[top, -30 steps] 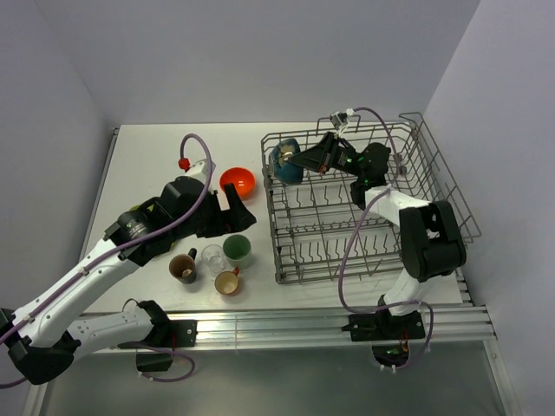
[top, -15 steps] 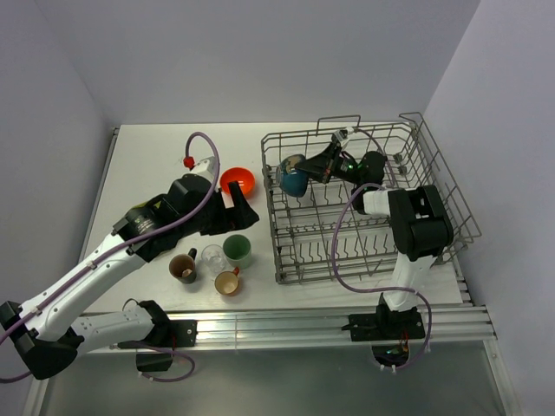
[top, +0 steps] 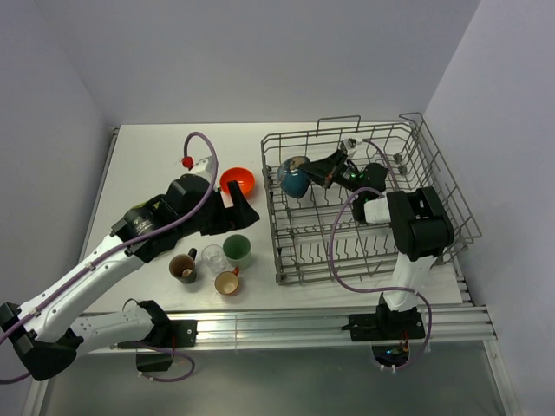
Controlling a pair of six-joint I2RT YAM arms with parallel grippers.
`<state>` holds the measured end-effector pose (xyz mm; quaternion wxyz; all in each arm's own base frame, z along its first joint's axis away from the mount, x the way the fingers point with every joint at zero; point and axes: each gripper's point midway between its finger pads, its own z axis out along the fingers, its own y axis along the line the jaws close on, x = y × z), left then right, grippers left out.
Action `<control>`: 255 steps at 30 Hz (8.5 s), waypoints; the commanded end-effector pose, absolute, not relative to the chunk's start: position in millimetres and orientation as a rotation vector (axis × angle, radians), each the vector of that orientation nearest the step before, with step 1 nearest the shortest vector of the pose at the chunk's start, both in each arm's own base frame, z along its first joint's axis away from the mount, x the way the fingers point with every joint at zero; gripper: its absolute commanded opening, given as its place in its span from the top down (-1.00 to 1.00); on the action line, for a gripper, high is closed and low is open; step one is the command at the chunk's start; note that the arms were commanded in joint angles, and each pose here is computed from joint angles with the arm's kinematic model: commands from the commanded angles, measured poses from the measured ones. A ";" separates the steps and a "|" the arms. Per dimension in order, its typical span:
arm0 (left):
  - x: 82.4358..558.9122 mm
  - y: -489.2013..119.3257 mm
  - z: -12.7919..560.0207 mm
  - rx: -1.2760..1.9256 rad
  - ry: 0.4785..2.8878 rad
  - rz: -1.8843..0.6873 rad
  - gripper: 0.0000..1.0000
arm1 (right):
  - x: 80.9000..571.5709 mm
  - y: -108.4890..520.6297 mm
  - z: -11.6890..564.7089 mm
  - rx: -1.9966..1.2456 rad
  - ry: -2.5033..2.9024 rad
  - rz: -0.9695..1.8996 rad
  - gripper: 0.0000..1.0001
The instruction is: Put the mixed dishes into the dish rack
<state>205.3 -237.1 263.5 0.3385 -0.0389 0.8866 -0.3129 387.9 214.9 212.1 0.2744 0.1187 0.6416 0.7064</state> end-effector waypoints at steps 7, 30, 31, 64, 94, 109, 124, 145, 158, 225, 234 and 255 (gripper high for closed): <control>203.5 -245.7 279.7 -0.115 2.246 -0.929 -0.95 | 383.5 187.8 219.4 0.177 1.586 1.847 0.72; 279.3 -228.5 218.9 -0.353 2.377 -0.526 -0.98 | 404.2 183.5 220.4 0.033 1.936 1.384 -0.38; 284.3 -225.4 217.4 -0.368 2.381 -0.507 -0.99 | 403.9 187.1 217.9 0.029 1.971 1.344 -0.38; 395.6 -188.3 122.0 -0.556 2.564 -0.404 -0.95 | 395.5 165.6 190.2 0.069 2.177 0.967 -0.64; 365.5 -140.4 182.3 -0.592 2.501 -0.301 1.00 | 243.5 239.3 327.8 -0.553 1.879 0.875 -0.55; 248.5 -139.1 207.3 -0.351 2.540 -0.306 1.00 | 200.0 307.6 347.8 -1.050 1.708 0.689 -0.39; 225.2 -163.8 208.2 -0.252 2.569 -0.389 1.00 | 164.3 386.3 256.7 -1.463 1.813 0.630 -0.32; 194.3 -190.1 257.8 -0.096 2.487 -0.720 1.00 | 195.6 392.3 200.8 -1.394 1.774 0.320 -0.21; 199.3 -187.4 276.6 -0.135 2.391 -0.751 -0.59 | 197.2 387.6 222.6 -1.258 1.702 0.303 1.00; 253.8 -195.9 317.1 -0.338 2.096 -0.821 -0.93 | 367.0 106.7 263.0 0.093 1.431 1.670 1.00; 256.5 -194.5 301.6 -0.353 2.140 -0.774 -0.92 | 382.3 102.4 238.2 0.170 1.468 1.684 0.64; 243.7 -191.9 236.7 -0.327 2.296 -0.695 -0.90 | 398.6 101.7 226.2 0.146 1.637 1.497 -0.26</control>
